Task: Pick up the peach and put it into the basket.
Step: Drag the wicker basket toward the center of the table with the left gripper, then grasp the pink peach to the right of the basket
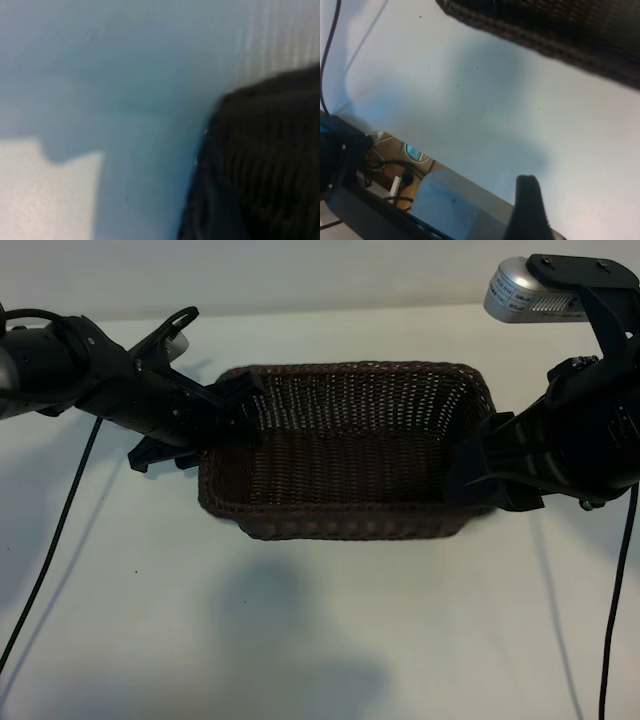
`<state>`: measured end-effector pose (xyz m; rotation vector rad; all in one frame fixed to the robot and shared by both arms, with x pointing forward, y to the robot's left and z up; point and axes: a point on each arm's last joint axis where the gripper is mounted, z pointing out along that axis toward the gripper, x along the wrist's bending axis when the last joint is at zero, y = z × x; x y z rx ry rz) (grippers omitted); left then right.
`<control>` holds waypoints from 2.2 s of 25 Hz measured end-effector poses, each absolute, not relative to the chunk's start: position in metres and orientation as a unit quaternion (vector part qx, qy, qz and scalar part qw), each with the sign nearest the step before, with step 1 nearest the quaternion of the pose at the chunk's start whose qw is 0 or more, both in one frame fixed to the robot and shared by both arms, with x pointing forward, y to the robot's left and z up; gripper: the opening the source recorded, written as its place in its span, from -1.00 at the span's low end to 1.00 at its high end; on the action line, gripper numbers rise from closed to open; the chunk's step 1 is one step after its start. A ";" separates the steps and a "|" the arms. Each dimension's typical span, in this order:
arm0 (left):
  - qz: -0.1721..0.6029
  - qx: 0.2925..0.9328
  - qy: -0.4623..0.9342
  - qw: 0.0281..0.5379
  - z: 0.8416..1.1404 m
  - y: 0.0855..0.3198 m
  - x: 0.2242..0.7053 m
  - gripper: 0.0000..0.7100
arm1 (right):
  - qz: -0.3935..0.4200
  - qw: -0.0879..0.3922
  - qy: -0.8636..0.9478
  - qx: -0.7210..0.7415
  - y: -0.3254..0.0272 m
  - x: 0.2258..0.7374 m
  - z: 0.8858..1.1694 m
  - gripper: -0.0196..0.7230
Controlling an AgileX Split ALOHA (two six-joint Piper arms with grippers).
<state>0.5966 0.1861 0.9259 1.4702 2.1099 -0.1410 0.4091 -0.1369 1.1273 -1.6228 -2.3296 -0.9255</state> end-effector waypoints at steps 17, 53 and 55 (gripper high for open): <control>0.006 0.638 0.714 0.289 1.024 0.200 0.554 0.62 | -0.309 0.078 -0.778 -0.542 -0.137 0.409 1.127 0.44; 0.018 0.688 0.617 0.381 1.145 0.220 0.430 0.62 | -0.309 0.078 -0.778 -0.542 -0.137 0.409 1.127 0.44; 0.008 0.682 0.618 0.392 1.146 0.217 0.431 0.62 | -0.309 0.078 -0.778 -0.542 -0.137 0.409 1.127 0.44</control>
